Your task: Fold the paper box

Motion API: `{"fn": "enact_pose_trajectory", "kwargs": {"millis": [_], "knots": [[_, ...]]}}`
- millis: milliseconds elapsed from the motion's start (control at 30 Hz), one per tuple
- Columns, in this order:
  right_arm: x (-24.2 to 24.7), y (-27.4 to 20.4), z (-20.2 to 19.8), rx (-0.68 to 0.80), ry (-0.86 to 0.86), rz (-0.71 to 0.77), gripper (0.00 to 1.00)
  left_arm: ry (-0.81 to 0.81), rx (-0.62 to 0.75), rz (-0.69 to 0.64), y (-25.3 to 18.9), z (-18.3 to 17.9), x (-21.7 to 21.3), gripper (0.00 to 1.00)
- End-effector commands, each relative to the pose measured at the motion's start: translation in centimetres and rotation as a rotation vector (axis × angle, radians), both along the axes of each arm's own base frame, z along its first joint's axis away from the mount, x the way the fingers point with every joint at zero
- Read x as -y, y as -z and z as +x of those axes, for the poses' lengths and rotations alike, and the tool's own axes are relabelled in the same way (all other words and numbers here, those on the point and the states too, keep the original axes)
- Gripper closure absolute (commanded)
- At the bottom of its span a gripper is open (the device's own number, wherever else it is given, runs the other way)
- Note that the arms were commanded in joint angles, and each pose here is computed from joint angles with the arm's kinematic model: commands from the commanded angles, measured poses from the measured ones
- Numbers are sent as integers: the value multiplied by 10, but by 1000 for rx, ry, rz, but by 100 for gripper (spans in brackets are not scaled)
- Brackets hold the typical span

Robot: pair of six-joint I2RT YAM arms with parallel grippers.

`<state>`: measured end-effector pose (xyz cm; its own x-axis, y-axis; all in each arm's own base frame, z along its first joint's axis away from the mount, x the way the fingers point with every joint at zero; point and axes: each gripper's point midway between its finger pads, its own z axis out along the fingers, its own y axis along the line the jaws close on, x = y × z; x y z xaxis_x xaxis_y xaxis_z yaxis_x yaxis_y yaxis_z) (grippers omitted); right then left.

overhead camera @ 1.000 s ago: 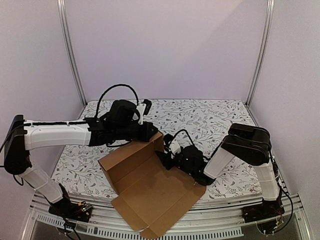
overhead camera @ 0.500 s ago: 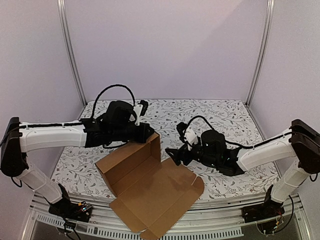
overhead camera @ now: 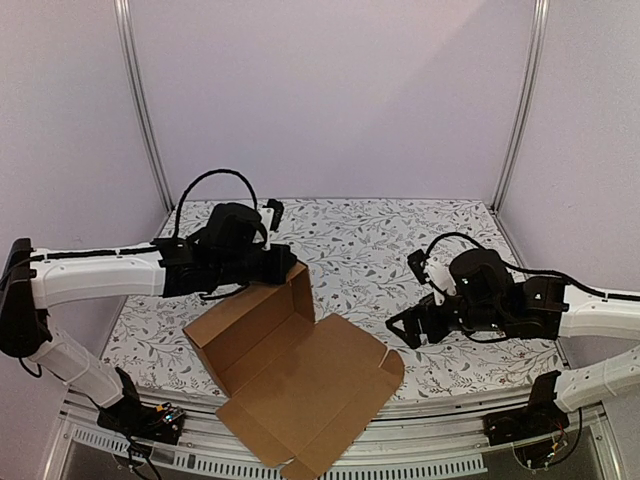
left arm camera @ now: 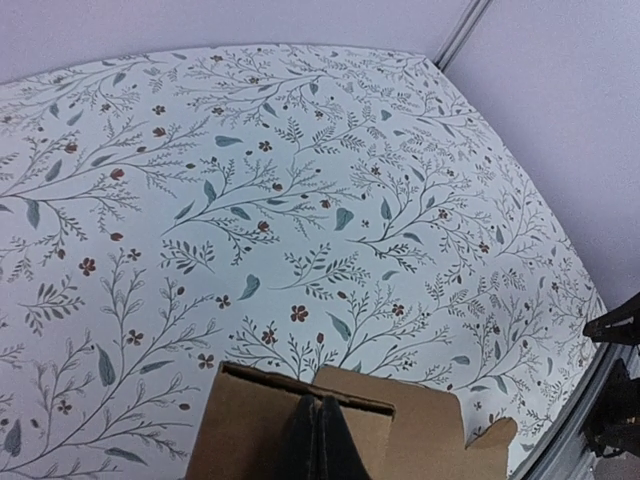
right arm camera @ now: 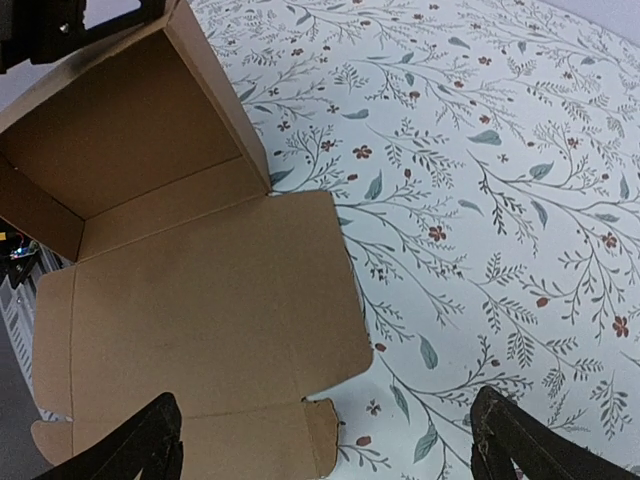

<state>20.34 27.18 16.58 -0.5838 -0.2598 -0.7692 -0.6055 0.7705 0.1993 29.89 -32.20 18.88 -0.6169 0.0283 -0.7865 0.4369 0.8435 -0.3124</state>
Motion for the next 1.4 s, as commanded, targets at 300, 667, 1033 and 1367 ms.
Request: {"fn": "enact_pose_trajectory", "kwargs": {"millis": [300,667,1033,1367], "knots": [[10,80,-56,-543,181,181,11,-225,-131,83,49,-14,-54,100],[-7,109,-54,-646,233,257,27,-254,-120,84,48,-19,-67,100],[-20,130,-55,-704,261,326,33,-272,-102,95,46,-21,-77,100],[-39,136,-59,-723,223,384,39,-310,-105,120,56,-25,-96,100]]}}
